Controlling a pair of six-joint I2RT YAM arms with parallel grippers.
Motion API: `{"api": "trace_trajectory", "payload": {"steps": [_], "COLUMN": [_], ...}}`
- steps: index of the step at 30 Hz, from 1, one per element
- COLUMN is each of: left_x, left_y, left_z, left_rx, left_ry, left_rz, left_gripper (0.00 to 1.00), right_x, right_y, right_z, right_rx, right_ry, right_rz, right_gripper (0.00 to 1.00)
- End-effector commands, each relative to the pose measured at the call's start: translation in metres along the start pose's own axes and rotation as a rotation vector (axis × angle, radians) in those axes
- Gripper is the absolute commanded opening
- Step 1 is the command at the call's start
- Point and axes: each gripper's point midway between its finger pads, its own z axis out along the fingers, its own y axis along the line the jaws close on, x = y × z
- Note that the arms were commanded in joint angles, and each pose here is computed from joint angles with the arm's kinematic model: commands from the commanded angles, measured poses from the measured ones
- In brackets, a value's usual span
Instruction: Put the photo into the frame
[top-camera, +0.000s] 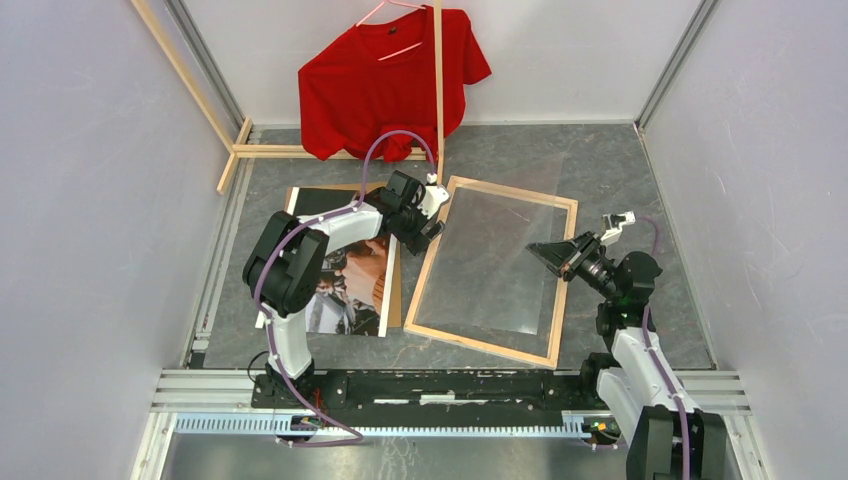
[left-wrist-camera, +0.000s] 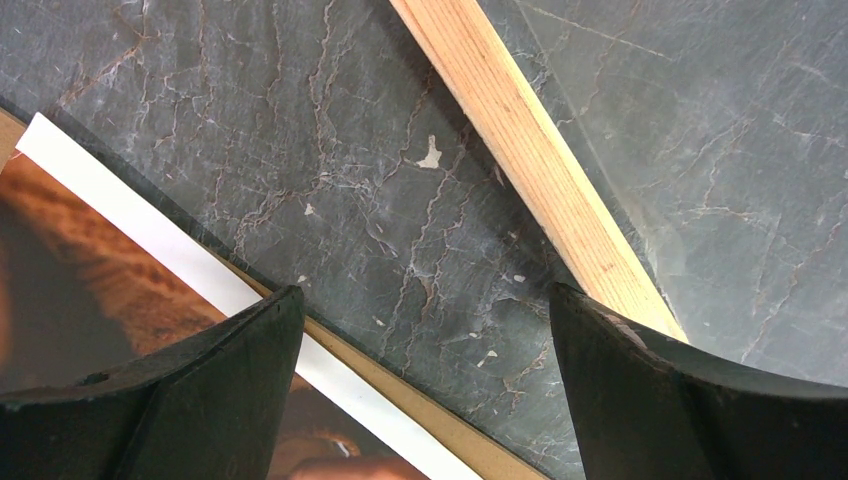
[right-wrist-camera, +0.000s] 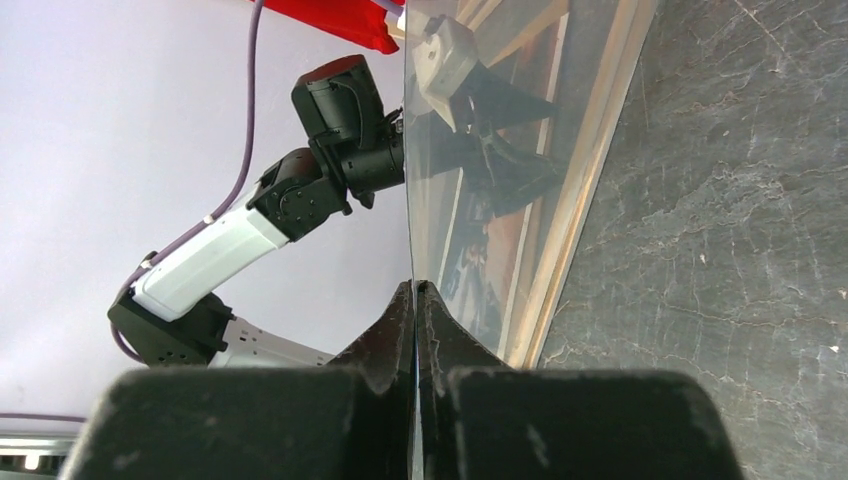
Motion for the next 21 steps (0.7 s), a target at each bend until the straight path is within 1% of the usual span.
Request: {"api": "trace_trajectory", "payload": {"steps": [1, 21], "left_x": [0.011, 0.012], "left_y": [-0.01, -0.005], "left_z": [-0.002, -0.003], "left_rx": [0.035, 0.023], "left_ry": [0.041, 0.041], "left_rz": [0.007, 0.003], "left_gripper": [0.98, 0.97], "right_x": [-0.006, -0.005], "right_y": [0.016, 0.002], "right_z": [0.004, 0.011], "right_rx": [-0.041, 0.013], "right_ry": [-0.007, 0.07], "right_rz": [-0.092, -0.171], "right_gripper": [0.0, 0.0]}}
